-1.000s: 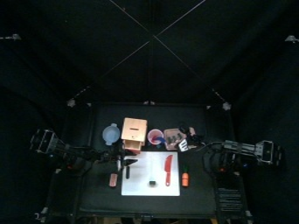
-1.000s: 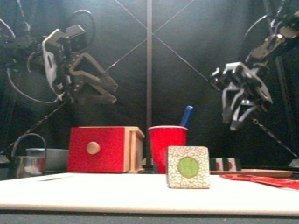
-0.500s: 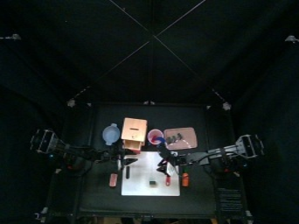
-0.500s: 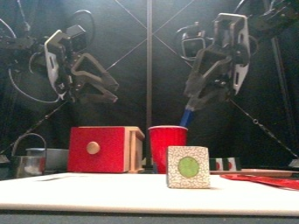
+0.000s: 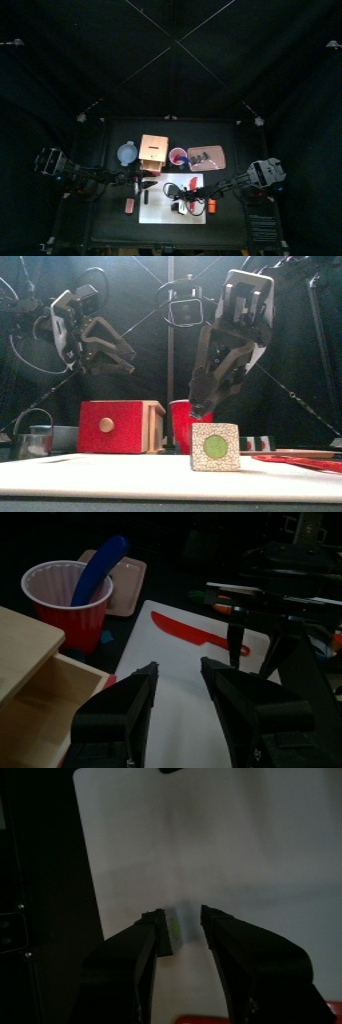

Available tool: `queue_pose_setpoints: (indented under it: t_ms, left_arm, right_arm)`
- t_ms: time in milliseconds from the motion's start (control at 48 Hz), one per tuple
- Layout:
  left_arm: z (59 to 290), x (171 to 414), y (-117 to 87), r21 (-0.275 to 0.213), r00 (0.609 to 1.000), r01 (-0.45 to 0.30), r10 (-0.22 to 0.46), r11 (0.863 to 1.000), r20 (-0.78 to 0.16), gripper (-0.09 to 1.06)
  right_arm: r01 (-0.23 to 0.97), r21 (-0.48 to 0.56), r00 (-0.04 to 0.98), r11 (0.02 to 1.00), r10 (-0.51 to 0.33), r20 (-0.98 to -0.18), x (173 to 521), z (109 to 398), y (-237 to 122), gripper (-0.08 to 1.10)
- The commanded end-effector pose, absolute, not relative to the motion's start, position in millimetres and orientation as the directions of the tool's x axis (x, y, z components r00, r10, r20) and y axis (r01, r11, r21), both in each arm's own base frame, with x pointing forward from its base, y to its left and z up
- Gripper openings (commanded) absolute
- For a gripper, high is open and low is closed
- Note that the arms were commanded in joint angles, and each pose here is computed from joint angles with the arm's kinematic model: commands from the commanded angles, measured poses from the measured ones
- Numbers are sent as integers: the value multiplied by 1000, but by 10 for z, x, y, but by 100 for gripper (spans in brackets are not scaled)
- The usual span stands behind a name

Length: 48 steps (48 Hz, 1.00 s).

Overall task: Place sushi on board then cut the sushi with the knife then place the pieces on the plate
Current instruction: Place the 4 sushi pieces on the plate

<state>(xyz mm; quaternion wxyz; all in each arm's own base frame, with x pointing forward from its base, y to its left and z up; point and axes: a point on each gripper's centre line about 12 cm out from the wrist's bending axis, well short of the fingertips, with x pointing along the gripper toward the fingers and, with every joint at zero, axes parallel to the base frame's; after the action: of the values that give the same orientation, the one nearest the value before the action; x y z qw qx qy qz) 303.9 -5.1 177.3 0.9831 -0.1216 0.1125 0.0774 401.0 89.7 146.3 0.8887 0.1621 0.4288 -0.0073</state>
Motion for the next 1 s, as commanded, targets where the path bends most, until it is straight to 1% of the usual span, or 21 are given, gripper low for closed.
queue_pose_setpoints:
  t_ms: [21, 312, 396, 562, 667, 854, 1000]
  left_arm:
    - [1828, 3067, -56, -225, 968, -174, 125, 959, -217, 79]
    - [1833, 3071, -57, -225, 969, -174, 125, 959, -215, 79]
    - [1838, 3075, -57, -225, 969, -173, 125, 959, -214, 79]
    - [1842, 3079, -62, -227, 969, -172, 123, 959, -212, 79]
    - [1842, 3078, -60, -229, 969, -174, 125, 958, -213, 79]
    - [1836, 3074, -57, -232, 968, -178, 128, 956, -215, 79]
    - [1841, 3078, -57, -231, 969, -177, 128, 957, -213, 79]
  right_arm:
    - [143, 313, 654, 939, 147, -742, 4063, 1615, 982, 75]
    - [171, 342, 627, 924, 166, -761, 4044, 1634, 1067, 76]
    - [171, 337, 623, 926, 164, -765, 4042, 1624, 1059, 78]
    - [169, 323, 617, 931, 156, -771, 4044, 1607, 1036, 87]
    - [171, 314, 608, 934, 151, -780, 4047, 1554, 1034, 90]
    - [168, 307, 599, 937, 150, -786, 4091, 1489, 1058, 90]
    - [156, 254, 561, 955, 126, -818, 4100, 1320, 1043, 90]
